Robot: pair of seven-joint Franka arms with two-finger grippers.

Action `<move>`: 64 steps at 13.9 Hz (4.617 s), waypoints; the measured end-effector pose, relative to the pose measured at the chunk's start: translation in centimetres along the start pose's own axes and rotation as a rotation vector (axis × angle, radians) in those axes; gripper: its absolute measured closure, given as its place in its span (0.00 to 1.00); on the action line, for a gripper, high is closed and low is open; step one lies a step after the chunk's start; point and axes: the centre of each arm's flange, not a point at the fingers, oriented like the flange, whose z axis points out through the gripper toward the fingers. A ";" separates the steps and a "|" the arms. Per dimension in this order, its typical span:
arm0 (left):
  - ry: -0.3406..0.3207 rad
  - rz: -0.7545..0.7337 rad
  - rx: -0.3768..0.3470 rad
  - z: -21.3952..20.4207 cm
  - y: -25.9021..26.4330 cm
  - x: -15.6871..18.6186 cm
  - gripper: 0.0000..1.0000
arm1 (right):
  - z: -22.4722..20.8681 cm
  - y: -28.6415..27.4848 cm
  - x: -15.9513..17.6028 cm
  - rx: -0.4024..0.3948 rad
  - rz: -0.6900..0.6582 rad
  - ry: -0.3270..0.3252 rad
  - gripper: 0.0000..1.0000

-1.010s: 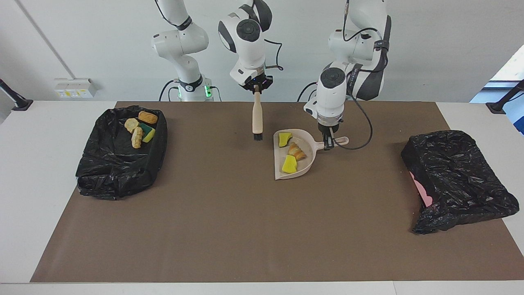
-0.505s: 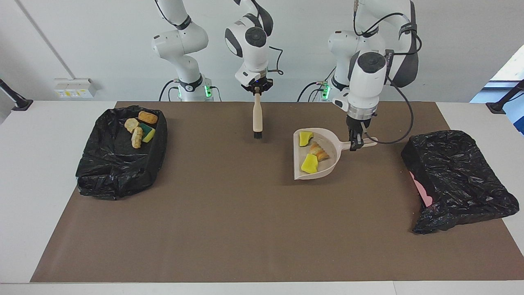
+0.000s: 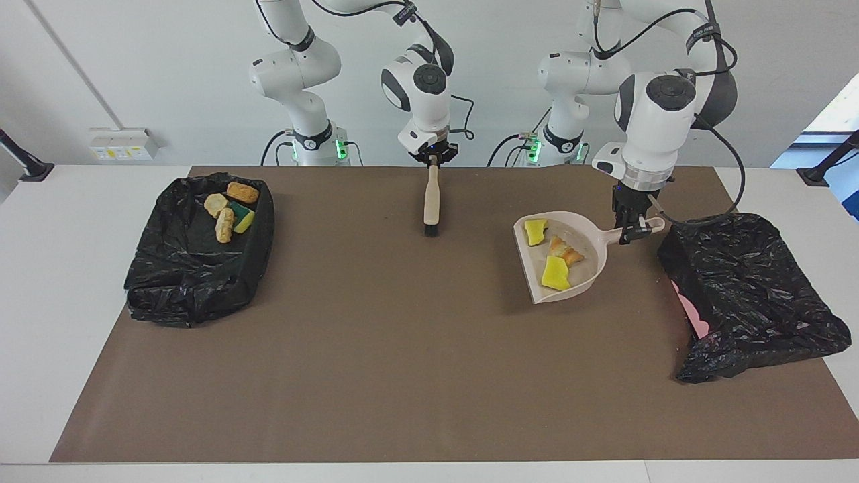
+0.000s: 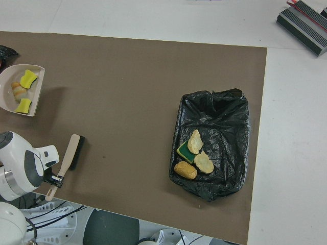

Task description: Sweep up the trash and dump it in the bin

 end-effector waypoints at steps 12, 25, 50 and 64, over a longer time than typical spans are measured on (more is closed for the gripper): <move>0.039 -0.197 0.029 0.7 -1.7 -11.1 0.69 | -12.3 0.2 6.5 0.033 -0.041 0.119 0.00; 0.053 -0.412 0.114 0.0 -3.3 -28.5 0.69 | -27.5 21.3 22.0 0.064 -0.001 0.304 0.00; -0.701 0.081 -0.031 -4.6 -8.9 -33.8 0.69 | -40.1 37.4 18.7 -0.057 -0.083 0.242 0.00; -0.219 -0.432 -0.053 -4.3 -10.0 -21.7 0.69 | -40.1 37.3 18.6 -0.058 -0.086 0.239 0.00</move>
